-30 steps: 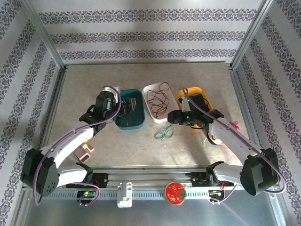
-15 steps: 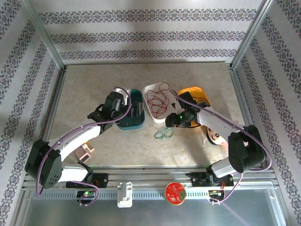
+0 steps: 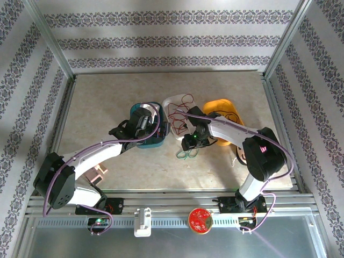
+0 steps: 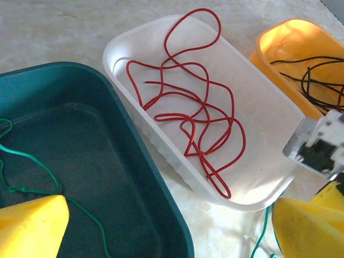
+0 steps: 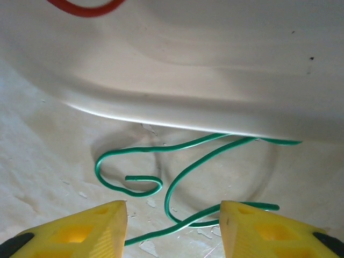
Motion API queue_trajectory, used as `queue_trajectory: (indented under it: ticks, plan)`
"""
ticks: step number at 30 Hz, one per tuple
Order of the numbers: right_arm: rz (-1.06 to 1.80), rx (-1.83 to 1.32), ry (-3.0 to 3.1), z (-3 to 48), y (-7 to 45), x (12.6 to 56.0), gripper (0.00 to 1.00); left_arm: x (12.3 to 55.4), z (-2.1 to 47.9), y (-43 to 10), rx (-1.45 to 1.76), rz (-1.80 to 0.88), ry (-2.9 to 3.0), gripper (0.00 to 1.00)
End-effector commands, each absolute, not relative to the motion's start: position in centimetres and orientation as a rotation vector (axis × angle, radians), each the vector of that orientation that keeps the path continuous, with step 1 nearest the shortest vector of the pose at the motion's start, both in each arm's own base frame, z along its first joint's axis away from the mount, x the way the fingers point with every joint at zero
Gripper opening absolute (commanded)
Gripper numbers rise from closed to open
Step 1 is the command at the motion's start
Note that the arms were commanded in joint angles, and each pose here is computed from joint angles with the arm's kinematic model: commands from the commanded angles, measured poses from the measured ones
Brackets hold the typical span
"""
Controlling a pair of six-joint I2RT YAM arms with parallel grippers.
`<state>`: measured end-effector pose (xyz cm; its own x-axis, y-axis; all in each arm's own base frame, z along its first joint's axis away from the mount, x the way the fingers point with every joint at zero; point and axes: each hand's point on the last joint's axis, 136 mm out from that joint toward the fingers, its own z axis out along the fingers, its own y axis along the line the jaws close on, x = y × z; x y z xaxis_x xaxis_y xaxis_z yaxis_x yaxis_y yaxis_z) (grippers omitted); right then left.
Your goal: Untangle the cables
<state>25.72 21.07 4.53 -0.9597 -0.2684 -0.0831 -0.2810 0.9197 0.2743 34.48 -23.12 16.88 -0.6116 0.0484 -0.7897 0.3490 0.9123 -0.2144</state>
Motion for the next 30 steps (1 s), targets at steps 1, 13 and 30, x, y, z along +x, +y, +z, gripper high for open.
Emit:
queue_trajectory:
  ticks: [1,13,30]
  plan:
    - [0.296,-0.474,3.109,3.4,19.8,24.6,0.48,34.7,18.7,-22.9,0.291,-0.412,2.155,0.97]
    - [0.212,-0.476,3.087,3.5,18.8,24.3,0.04,34.8,19.0,-22.6,0.294,-0.388,2.144,0.98]
    - [0.832,-0.617,2.63,18.1,28.7,27.8,0.01,34.9,19.2,-11.0,-0.296,-0.033,2.049,0.99]
